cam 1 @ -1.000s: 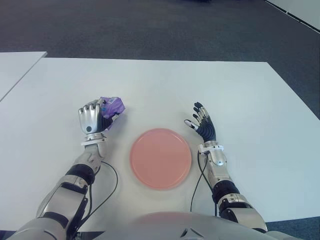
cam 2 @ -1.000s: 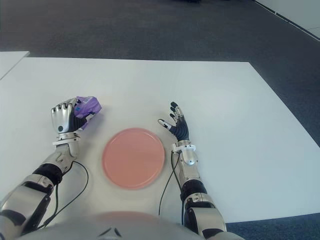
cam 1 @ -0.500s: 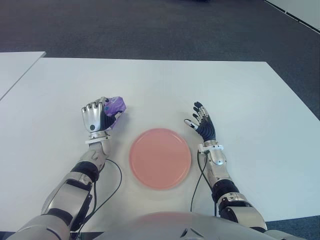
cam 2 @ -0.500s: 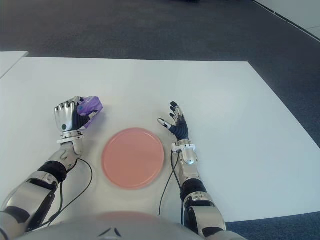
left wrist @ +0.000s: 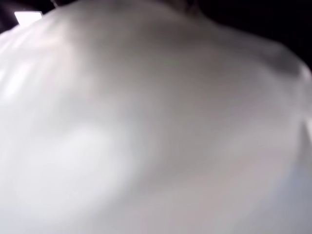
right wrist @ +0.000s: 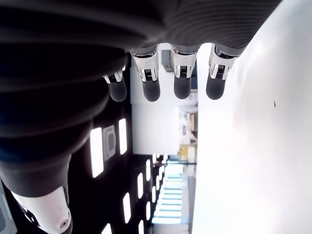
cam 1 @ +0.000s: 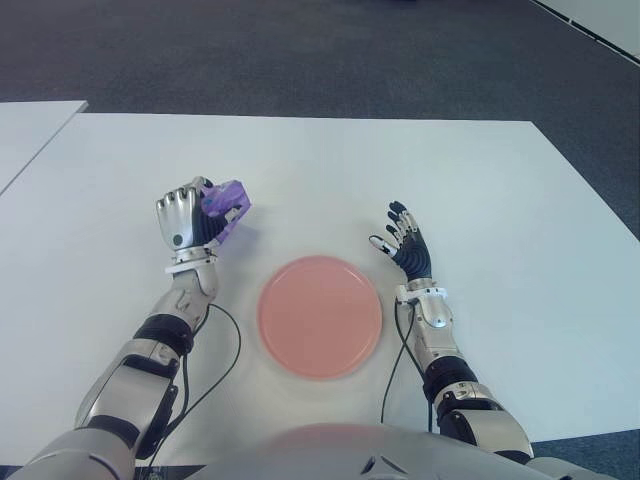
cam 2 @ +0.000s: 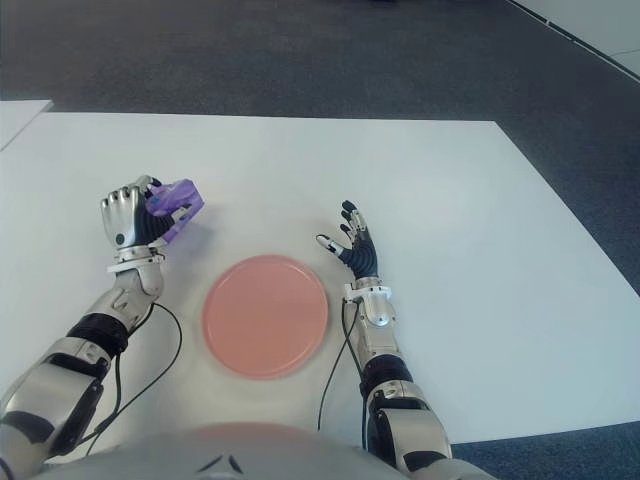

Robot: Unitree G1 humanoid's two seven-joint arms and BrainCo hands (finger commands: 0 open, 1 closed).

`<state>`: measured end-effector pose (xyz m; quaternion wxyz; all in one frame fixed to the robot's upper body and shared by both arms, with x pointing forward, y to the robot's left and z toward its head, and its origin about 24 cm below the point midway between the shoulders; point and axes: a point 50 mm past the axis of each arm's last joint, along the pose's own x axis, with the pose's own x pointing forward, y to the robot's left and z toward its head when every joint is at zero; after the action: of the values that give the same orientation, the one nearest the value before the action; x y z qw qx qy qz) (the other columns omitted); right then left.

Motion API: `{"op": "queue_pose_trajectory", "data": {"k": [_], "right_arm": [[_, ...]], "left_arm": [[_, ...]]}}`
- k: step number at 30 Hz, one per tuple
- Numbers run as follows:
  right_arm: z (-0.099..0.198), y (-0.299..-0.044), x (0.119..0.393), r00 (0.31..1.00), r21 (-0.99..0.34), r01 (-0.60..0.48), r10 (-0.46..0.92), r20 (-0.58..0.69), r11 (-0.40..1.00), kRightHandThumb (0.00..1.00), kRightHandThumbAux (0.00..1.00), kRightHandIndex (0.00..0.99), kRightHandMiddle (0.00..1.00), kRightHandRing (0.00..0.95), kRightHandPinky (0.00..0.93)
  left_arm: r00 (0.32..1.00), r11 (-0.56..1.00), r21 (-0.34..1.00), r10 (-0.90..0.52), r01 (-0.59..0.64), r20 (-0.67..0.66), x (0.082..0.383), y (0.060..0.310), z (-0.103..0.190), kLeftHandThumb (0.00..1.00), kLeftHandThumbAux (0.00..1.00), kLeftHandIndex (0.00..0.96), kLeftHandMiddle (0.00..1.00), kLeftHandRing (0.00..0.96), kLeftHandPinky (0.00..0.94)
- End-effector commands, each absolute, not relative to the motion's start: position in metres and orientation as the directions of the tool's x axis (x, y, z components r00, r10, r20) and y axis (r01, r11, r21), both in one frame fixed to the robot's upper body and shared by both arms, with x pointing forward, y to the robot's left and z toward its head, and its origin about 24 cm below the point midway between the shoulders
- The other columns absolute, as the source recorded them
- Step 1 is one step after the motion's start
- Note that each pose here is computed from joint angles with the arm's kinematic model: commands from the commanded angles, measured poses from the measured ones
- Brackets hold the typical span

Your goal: Put the tissue paper into the plate.

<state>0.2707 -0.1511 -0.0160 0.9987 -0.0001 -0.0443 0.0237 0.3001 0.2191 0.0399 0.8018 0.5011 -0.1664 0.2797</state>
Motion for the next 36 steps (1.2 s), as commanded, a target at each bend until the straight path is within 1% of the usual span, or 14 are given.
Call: {"op": "queue_pose_trajectory", "data": {"k": [1, 7, 11, 18, 26, 30, 36], "right_arm": [[-0.063, -0.148, 0.234, 0.990, 0.050, -0.002, 0.009, -0.141, 0.999, 0.000, 0.729, 0.000, 0.000, 0.000, 0.000], [-0.063, -0.146, 0.235, 0.989, 0.056, 0.007, 0.002, -0.146, 0.998, 0.000, 0.732, 0.000, 0.000, 0.000, 0.000], [-0.062, -0.146, 0.237, 0.988, 0.060, 0.017, -0.008, -0.153, 0.998, 0.000, 0.728, 0.000, 0.000, 0.000, 0.000], [-0.063, -0.144, 0.238, 0.987, 0.060, 0.029, -0.019, -0.162, 0.998, 0.000, 0.718, 0.000, 0.000, 0.000, 0.000], [-0.063, -0.143, 0.238, 0.987, 0.064, 0.034, -0.023, -0.162, 0.997, 0.000, 0.712, 0.000, 0.000, 0.000, 0.000], [-0.062, -0.143, 0.238, 0.987, 0.068, 0.033, -0.022, -0.160, 0.997, 0.000, 0.720, 0.000, 0.000, 0.000, 0.000], [-0.063, -0.142, 0.238, 0.987, 0.070, 0.037, -0.025, -0.160, 0.997, 0.000, 0.732, 0.000, 0.000, 0.000, 0.000]], "left_arm": [[0.776, 0.358, 0.690, 0.255, -0.629, 0.576, 0.311, 0.220, 0.066, 0.748, 0.697, 0.444, 0.853, 0.854, 0.854], [0.785, 0.369, 0.698, 0.189, -0.614, 0.591, 0.317, 0.222, 0.086, 0.748, 0.697, 0.444, 0.859, 0.861, 0.862], [0.761, 0.358, 0.690, 0.102, -0.629, 0.640, 0.322, 0.223, 0.105, 0.748, 0.697, 0.444, 0.863, 0.862, 0.852], [0.730, 0.305, 0.699, -0.018, -0.646, 0.683, 0.322, 0.218, 0.125, 0.747, 0.696, 0.444, 0.852, 0.851, 0.828], [0.706, 0.280, 0.696, -0.083, -0.661, 0.704, 0.320, 0.216, 0.138, 0.747, 0.695, 0.444, 0.841, 0.842, 0.810], [0.692, 0.267, 0.692, -0.109, -0.671, 0.713, 0.320, 0.214, 0.143, 0.747, 0.695, 0.444, 0.844, 0.847, 0.839], [0.681, 0.283, 0.685, -0.129, -0.671, 0.720, 0.321, 0.213, 0.150, 0.747, 0.695, 0.444, 0.844, 0.846, 0.830]]}}
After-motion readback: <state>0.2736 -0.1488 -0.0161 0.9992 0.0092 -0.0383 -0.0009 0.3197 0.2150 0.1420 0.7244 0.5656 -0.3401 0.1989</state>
